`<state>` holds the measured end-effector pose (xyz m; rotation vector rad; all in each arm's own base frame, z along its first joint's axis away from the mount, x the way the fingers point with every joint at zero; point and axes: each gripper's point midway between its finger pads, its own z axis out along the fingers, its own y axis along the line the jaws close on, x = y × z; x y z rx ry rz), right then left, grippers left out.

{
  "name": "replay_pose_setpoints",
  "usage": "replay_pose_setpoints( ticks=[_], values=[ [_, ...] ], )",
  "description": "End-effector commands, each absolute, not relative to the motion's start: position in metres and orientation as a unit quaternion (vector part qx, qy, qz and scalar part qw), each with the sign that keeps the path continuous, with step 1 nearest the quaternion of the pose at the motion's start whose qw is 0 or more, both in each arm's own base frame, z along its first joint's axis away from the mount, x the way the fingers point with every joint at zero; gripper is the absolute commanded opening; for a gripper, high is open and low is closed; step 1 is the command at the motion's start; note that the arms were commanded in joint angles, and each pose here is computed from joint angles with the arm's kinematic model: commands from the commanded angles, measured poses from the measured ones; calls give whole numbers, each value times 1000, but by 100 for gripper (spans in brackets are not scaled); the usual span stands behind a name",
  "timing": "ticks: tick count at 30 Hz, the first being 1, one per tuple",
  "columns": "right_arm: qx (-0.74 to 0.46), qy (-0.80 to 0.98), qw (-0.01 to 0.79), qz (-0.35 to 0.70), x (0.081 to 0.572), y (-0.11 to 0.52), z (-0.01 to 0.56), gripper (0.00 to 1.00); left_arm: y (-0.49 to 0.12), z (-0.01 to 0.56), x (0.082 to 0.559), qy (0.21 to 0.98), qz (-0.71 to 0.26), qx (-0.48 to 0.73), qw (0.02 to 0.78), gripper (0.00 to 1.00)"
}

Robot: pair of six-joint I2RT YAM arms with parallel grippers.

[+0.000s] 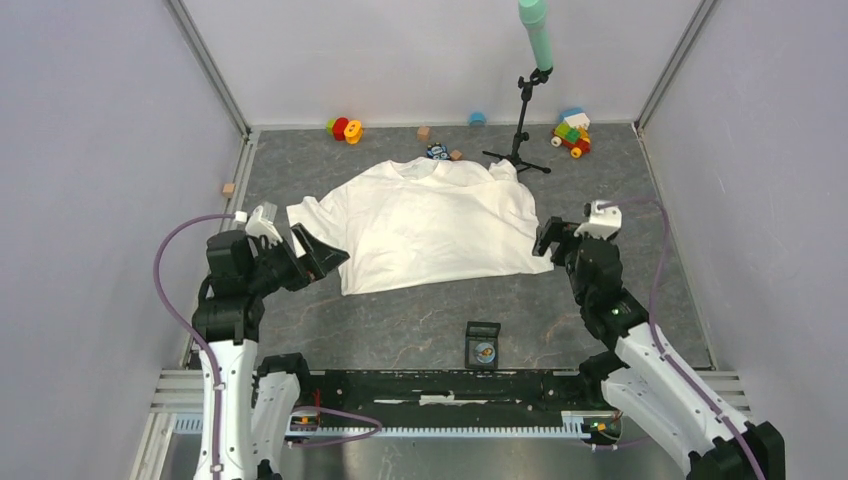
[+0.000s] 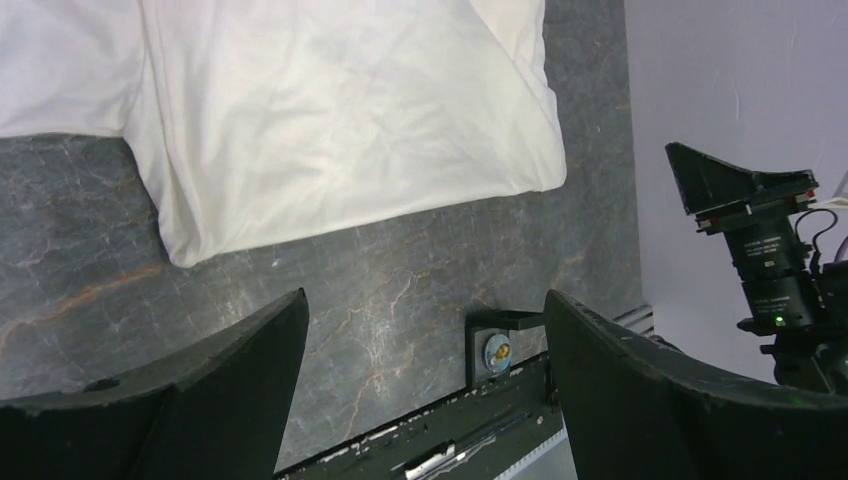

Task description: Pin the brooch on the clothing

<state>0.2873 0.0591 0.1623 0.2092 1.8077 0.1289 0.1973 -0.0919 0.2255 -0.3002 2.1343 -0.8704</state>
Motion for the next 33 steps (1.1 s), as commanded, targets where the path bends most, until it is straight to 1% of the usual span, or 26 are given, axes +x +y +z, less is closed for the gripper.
replay_pose_setpoints(
  ticks=[1, 4, 6, 8, 10, 12, 17, 20, 22, 25, 29, 33],
  values=[
    [-4, 778, 621, 96, 316, 99, 201, 95, -96, 244, 226, 817, -376, -113, 423, 92],
    [-85, 791, 585, 158, 332, 144, 194, 95, -92, 238, 249, 818, -376, -121, 417, 91],
    [-130, 798, 554, 200, 340, 177, 182, 95, -87, 230, 267, 822, -370, -136, 411, 89],
    [-155, 809, 525, 213, 351, 199, 164, 94, -79, 225, 286, 824, -350, -151, 420, 87],
    [-168, 816, 508, 216, 364, 217, 155, 92, -68, 219, 306, 825, -321, -169, 434, 84],
    [-174, 820, 494, 229, 373, 234, 146, 90, -64, 214, 325, 826, -301, -184, 439, 79],
    [-175, 816, 475, 279, 373, 269, 136, 84, -78, 192, 378, 838, -249, -188, 448, 67],
    [-172, 815, 470, 292, 361, 273, 133, 81, -83, 169, 414, 854, -218, -185, 436, 64],
    [-172, 815, 468, 295, 349, 270, 130, 80, -80, 150, 436, 864, -191, -188, 427, 59],
    [-170, 819, 465, 291, 333, 259, 127, 81, -65, 142, 466, 865, -125, -198, 444, 57],
    [-159, 824, 465, 282, 310, 240, 122, 81, -67, 116, 496, 877, -110, -189, 428, 54],
    [-146, 828, 469, 271, 291, 222, 119, 78, -69, 92, 517, 887, -102, -181, 413, 49]
  ],
)
